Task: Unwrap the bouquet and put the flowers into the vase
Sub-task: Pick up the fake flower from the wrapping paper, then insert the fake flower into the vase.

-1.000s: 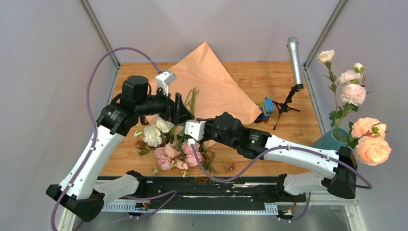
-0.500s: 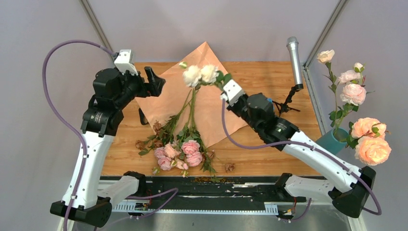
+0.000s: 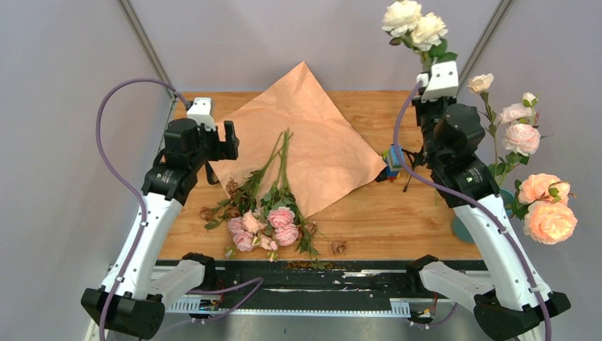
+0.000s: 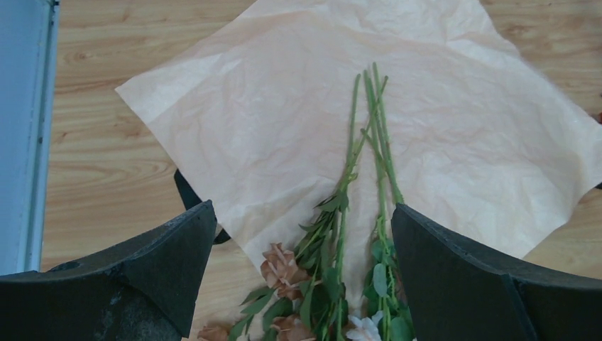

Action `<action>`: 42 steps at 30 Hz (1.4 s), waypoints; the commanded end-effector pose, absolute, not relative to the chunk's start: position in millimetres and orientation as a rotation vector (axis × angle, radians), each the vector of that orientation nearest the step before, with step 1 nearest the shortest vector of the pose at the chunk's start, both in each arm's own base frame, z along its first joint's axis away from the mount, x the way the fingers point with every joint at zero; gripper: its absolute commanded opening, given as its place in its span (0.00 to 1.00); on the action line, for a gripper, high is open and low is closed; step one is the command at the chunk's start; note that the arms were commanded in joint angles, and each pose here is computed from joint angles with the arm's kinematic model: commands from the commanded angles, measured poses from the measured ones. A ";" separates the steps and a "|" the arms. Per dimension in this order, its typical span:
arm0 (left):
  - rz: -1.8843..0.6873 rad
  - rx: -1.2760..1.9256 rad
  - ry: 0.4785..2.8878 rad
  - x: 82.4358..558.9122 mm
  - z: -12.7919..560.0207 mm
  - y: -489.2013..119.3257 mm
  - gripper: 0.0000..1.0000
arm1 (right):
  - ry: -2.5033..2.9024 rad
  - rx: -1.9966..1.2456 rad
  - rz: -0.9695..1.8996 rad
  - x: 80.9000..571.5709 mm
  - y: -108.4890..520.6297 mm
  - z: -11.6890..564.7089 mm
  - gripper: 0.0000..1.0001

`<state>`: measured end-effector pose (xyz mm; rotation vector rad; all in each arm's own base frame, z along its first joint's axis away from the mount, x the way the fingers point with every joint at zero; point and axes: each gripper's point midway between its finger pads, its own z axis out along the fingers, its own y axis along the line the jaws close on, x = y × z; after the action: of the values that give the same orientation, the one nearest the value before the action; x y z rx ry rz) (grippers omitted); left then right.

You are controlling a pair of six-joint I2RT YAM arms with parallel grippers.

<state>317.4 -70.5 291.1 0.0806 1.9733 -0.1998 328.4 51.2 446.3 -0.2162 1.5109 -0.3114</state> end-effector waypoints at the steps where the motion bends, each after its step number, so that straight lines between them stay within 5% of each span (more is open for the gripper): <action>1: -0.089 0.070 1.895 326.5 296.8 -53.2 1.00 | 1.442 -0.020 -0.401 317.3 2.7 488.8 0.00; 18: 0.079 0.083 2.030 330.4 242.8 -32.8 1.00 | 1.133 0.337 -0.781 267.3 -117.6 559.0 0.00; 42: 0.149 0.146 2.054 329.2 232.6 -34.7 1.00 | 1.084 0.360 -0.990 254.1 -166.6 542.0 0.00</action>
<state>327.9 -36.4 222.4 0.1431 2.0984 0.1344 256.5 -171.9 528.7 0.3804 1.1668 -1.0307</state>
